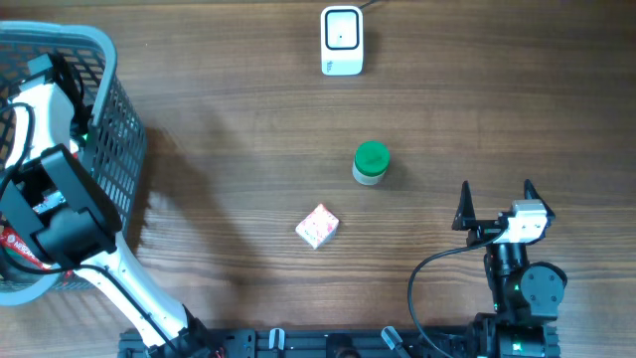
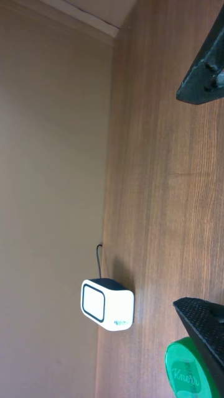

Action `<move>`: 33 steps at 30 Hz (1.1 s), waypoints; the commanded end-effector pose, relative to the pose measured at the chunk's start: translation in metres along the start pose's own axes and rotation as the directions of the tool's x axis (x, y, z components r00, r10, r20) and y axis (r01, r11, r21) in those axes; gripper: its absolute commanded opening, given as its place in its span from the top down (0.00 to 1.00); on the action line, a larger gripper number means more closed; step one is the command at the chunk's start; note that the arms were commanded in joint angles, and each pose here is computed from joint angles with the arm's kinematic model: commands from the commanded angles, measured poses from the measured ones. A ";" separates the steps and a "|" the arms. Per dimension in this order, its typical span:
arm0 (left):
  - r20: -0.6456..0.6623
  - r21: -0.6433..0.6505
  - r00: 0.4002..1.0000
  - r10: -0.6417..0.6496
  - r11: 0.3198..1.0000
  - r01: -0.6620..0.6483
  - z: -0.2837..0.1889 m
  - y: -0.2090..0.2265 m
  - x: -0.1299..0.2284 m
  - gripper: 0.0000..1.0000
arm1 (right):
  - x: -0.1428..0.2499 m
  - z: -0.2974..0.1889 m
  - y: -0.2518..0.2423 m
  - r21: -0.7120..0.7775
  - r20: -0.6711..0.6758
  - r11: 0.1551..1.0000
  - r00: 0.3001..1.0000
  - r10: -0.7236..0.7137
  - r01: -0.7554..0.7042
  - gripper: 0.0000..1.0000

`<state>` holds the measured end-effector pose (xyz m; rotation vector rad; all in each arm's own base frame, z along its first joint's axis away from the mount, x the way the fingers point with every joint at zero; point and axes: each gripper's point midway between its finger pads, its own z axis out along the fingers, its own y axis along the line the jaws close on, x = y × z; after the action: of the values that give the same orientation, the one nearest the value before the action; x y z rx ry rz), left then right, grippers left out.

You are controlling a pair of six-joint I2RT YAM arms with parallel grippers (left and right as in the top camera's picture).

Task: Scan the item barcode
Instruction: 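Take the small green-white box from the basket, set it beside the jar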

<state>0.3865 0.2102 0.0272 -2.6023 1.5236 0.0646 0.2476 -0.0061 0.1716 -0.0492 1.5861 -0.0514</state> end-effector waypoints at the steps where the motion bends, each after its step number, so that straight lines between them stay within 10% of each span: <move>1: -0.032 -0.006 0.994 0.105 0.994 -0.105 0.008 0.003 -0.006 0.85 | -0.002 0.000 -0.001 0.007 0.009 1.000 1.000 0.012 -0.012 0.00; 11: -0.067 0.454 0.986 0.155 0.885 -0.108 -0.182 -0.023 -0.071 0.96 | -0.002 0.000 -0.001 0.007 0.009 1.000 1.000 0.012 -0.012 0.00; 17: -0.053 0.710 0.917 0.396 0.660 -0.244 -0.336 0.063 -0.003 0.96 | -0.002 0.000 -0.001 0.007 0.009 1.000 1.000 0.012 -0.012 0.00; 23: 0.022 0.529 0.632 0.774 0.528 -0.664 -0.294 0.141 0.160 0.92 | -0.002 0.000 -0.001 0.007 0.009 1.000 1.000 0.012 -0.012 0.00; 33: -0.131 0.197 0.336 0.933 0.357 -0.913 -0.131 0.211 0.312 0.92 | -0.002 0.000 -0.001 0.007 0.009 1.000 1.000 0.012 -0.012 0.00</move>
<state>0.3573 -0.1576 0.1464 -1.3023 2.7153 -0.2671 0.2476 -0.0062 0.1716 -0.0486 1.5857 -0.0520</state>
